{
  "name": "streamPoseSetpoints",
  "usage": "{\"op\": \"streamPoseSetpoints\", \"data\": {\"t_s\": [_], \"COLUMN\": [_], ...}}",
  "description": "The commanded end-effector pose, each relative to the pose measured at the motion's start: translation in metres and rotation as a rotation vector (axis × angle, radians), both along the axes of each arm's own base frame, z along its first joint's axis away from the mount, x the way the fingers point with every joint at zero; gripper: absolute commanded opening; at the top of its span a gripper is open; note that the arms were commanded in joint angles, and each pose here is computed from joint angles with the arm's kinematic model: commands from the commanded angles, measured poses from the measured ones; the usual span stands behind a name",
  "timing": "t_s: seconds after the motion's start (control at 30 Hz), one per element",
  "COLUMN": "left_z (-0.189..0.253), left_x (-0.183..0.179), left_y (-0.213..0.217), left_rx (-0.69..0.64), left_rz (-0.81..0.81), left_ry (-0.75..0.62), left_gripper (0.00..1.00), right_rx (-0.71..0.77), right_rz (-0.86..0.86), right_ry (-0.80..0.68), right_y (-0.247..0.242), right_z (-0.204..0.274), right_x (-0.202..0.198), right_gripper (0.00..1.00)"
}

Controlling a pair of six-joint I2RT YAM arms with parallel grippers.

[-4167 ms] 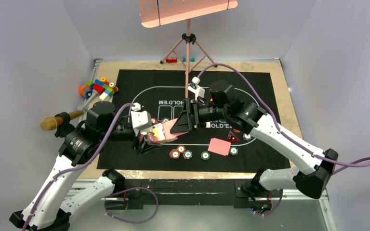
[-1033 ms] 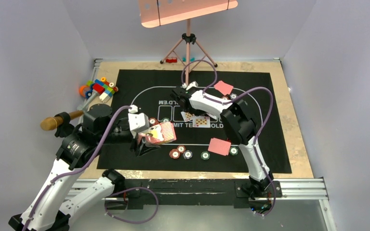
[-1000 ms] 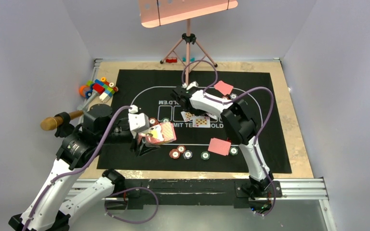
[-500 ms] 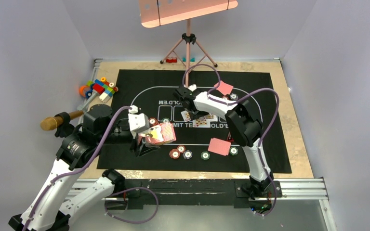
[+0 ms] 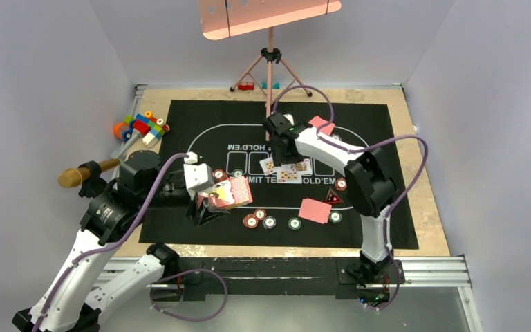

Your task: Distribute texas hold em gaming equipment

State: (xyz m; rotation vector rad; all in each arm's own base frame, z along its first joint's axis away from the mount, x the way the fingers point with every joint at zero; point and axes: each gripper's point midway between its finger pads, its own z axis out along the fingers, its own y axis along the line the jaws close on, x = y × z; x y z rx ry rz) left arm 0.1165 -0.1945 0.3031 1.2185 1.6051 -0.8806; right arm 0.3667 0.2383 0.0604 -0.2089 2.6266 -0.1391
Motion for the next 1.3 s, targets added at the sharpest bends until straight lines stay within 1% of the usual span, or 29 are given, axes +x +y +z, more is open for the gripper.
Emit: {"op": "streamPoseSetpoints", "data": {"t_s": [0.0,0.07,0.13,0.17,0.23,0.3,0.47,0.57,0.73,0.9,1.03,1.27], "left_z": [0.006,0.005,0.004,0.003,0.001,-0.001,-0.009,-0.01,-0.005,-0.003,-0.007,-0.007], "left_x": [0.001,0.001,0.001,0.001,0.0,0.002,0.006,0.011,0.022,0.027,0.022,0.035], "left_y": [-0.001,-0.001,-0.001,-0.001,-0.001,-0.001,-0.002,-0.003,-0.007,-0.008,-0.011,-0.011], "left_rx": [-0.026,-0.024,-0.025,-0.025,-0.025,-0.026,-0.02,-0.021,-0.034,-0.035,-0.034,-0.035], "left_rz": [-0.003,-0.001,-0.003,-0.004,-0.004,-0.001,0.011,0.029,0.049,0.059,0.023,0.066], "left_ry": [-0.025,-0.024,-0.028,-0.028,-0.025,-0.024,-0.017,-0.019,-0.038,-0.041,-0.027,-0.05], "left_gripper": [0.0,0.0,0.0,0.0,0.0,0.0,0.0,0.0,0.0,0.0,0.0,0.0], "right_rx": [0.306,0.457,0.61,0.679,0.808,0.941,1.235,1.27,1.249,1.251,1.251,1.256], "right_rz": [0.009,0.052,0.114,0.148,0.219,0.299,0.422,0.464,0.514,0.549,0.591,0.56], "right_ry": [-0.025,-0.057,-0.075,-0.085,-0.071,-0.03,-0.005,0.008,0.049,0.071,0.074,0.083], "right_y": [0.02,0.03,0.042,0.047,0.056,0.066,0.077,0.079,0.091,0.103,0.106,0.106], "right_z": [0.052,0.092,0.136,0.158,0.194,0.224,0.275,0.287,0.29,0.287,0.288,0.286], "right_x": [-0.006,-0.018,-0.036,-0.046,-0.069,-0.098,-0.152,-0.171,-0.194,-0.202,-0.207,-0.207], "right_gripper": [0.54,0.55,0.6,0.64,0.76,0.83,0.89,0.91,0.93,0.95,0.96,0.98]}}
